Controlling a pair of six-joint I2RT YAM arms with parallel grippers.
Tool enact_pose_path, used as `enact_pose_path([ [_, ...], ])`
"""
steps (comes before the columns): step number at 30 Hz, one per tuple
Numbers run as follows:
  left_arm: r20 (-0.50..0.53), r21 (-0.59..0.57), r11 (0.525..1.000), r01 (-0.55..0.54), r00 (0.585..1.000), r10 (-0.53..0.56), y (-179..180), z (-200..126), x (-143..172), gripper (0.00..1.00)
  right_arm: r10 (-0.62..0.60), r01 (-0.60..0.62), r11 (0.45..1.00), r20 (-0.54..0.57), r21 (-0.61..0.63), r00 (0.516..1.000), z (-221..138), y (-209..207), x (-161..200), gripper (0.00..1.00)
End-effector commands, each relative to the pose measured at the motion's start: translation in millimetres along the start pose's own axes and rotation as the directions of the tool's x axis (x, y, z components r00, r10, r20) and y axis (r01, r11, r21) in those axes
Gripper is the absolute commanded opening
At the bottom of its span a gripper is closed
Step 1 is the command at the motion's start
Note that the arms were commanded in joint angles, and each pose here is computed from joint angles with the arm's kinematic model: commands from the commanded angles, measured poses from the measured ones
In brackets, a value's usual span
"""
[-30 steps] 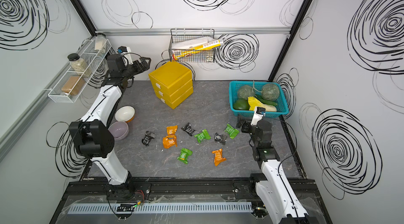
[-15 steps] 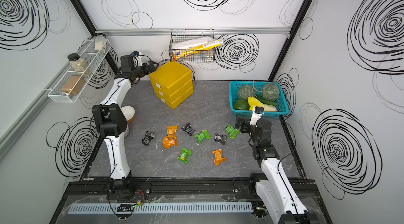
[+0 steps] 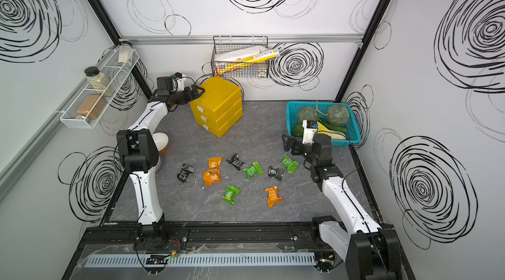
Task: Place the cookies into the drawer by color
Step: Adjust the storage box at the center of the board.
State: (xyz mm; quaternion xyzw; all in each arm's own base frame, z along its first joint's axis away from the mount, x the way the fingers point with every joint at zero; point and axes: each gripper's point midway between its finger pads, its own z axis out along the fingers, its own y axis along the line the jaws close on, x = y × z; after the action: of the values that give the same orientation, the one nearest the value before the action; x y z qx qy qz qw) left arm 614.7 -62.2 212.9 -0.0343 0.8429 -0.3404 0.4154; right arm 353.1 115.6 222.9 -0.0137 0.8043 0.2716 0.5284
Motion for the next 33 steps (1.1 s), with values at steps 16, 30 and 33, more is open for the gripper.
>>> enact_pose_path([
  [16,-0.145,0.147,0.989,0.029,0.989,-0.008,-89.5,-5.8,69.3,0.9,0.174,-0.202,0.945,-0.128,-0.256,0.976,176.9,85.7,-37.7,0.87],
  [30,-0.217,0.193,0.98,0.04,0.976,0.003,-134.8,-8.2,115.3,0.85,0.112,-0.17,0.928,-0.188,-0.332,0.976,184.6,118.6,-30.1,0.79],
  [33,-0.229,0.213,0.977,0.022,0.973,0.028,-153.3,-13.1,126.5,0.85,0.06,-0.12,0.941,-0.193,-0.317,0.979,175.8,117.0,-28.7,0.77],
])
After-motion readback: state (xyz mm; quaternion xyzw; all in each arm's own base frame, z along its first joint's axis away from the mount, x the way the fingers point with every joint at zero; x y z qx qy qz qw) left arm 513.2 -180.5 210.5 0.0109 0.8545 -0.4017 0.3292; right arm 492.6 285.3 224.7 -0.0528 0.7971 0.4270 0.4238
